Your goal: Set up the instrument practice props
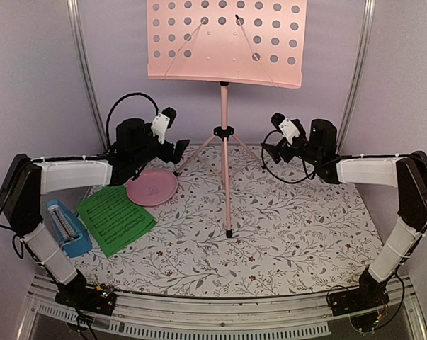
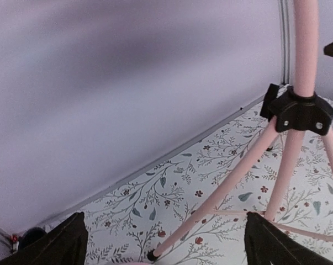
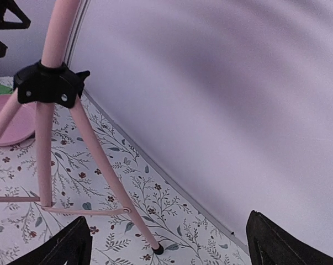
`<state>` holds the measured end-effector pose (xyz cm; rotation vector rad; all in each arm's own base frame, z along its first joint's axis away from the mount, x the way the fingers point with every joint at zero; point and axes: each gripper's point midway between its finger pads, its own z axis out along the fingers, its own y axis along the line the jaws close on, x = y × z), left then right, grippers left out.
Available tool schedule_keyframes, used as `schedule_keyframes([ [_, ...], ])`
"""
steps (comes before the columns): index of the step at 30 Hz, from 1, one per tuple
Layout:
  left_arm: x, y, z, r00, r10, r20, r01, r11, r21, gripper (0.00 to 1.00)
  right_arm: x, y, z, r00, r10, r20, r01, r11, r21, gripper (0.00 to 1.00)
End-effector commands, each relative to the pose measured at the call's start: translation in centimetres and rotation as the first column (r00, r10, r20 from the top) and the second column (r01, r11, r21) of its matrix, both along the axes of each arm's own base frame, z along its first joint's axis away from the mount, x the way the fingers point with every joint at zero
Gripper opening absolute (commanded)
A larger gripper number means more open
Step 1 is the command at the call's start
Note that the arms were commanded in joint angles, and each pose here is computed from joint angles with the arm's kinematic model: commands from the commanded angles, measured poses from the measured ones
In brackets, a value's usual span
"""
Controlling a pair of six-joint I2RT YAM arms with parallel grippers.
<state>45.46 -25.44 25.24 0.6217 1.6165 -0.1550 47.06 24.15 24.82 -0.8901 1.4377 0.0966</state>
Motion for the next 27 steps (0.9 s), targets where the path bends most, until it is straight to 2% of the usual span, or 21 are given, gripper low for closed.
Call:
schedule_keyframes([
  [1,-1.4,3.0,-5.1,0.914,0.213,-0.347,-0.23,0.973,-0.01,0.99,-3.4,-0.2,0.8,0.982,0.051,-0.18,-0.009,0.975,0.224,0.99],
  [3,-3.5,4.4,-6.4,0.877,0.268,-0.4,-0.287,0.958,0.013,0.99,-4.4,-0.5,0.8,0.974,0.061,-0.219,-0.001,0.964,0.266,0.99],
  [5,-6.0,5.2,-7.6,0.857,0.249,-0.451,-0.285,0.959,-0.012,0.99,-5.1,-0.7,0.7,0.963,0.065,-0.263,0.021,0.949,0.313,0.99],
  [10,-10.6,8.7,-11.2,0.747,0.322,-0.581,-0.407,0.913,-0.018,0.99,-6.0,-0.6,0.0,0.915,0.09,-0.393,0.081,0.914,0.396,0.99],
  [15,-14.4,11.4,-15.2,0.628,0.444,-0.639,-0.512,0.854,0.09,0.99,-6.6,0.9,-1.8,0.853,0.104,-0.511,0.131,0.905,0.404,0.99],
  [22,-15.9,10.5,-18.4,0.568,0.519,-0.639,-0.508,0.832,0.224,0.99,-8.0,2.9,-3.6,0.835,0.118,-0.538,0.113,0.919,0.378,0.99],
  [27,-15.6,10.2,-19.5,0.516,0.606,-0.606,-0.544,0.778,0.315,0.99,-8.4,3.4,-4.2,0.826,0.13,-0.549,0.108,0.919,0.38,0.99],
])
